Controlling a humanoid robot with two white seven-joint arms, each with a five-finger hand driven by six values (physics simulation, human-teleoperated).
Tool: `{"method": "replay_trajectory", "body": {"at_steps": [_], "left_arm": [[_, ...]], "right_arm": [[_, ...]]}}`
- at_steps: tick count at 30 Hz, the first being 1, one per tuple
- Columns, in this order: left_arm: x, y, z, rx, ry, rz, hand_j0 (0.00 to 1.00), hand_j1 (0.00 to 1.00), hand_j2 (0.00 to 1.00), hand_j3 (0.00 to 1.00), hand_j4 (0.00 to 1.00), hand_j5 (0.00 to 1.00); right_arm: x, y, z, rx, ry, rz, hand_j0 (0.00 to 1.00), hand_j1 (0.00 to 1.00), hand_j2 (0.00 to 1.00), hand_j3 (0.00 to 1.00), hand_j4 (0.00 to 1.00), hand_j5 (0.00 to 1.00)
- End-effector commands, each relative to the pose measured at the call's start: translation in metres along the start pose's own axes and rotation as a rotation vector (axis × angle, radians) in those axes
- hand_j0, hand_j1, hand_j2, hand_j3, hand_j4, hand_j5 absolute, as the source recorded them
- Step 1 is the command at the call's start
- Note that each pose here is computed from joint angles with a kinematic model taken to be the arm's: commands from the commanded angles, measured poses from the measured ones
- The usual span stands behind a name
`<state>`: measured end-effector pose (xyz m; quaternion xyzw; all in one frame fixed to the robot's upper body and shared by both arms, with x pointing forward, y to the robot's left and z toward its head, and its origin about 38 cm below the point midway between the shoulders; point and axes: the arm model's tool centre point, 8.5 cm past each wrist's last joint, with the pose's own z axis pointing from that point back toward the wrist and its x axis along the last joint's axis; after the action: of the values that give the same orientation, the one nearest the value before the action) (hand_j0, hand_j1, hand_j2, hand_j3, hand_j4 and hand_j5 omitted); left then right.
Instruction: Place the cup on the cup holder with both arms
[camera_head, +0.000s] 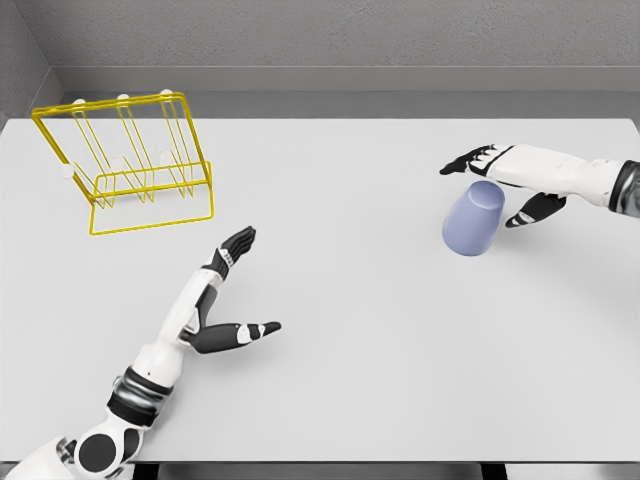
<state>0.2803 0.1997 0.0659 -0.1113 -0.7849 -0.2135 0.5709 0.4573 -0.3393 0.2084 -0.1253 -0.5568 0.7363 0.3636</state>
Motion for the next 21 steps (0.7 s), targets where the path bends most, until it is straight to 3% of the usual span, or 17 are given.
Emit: {"method": "replay_trajectory", "body": {"at_steps": [1,13,16,21], "left_arm": [[0.0,0.001,0.0,-0.001,0.004,-0.004,1.0,1.0,1.0,1.0,1.0,1.0],[-0.002,0.003,0.008,0.034,0.011,0.009,1.0,1.0,1.0,1.0,1.0,1.0],[-0.002,0.012,0.015,0.078,0.021,0.006,1.0,1.0,1.0,1.0,1.0,1.0],[0.005,0.014,0.021,0.089,0.005,0.014,1.0,1.0,1.0,1.0,1.0,1.0]], "right_arm": [[0.0,0.0,0.0,-0.004,0.001,-0.006,1.0,1.0,1.0,1.0,1.0,1.0],[-0.001,0.007,-0.002,0.019,0.003,-0.012,1.0,1.0,1.0,1.0,1.0,1.0],[-0.001,0.007,-0.002,0.019,0.003,-0.012,1.0,1.0,1.0,1.0,1.0,1.0],[-0.001,0.011,-0.003,0.029,0.0,-0.014,1.0,1.0,1.0,1.0,1.0,1.0]]}}
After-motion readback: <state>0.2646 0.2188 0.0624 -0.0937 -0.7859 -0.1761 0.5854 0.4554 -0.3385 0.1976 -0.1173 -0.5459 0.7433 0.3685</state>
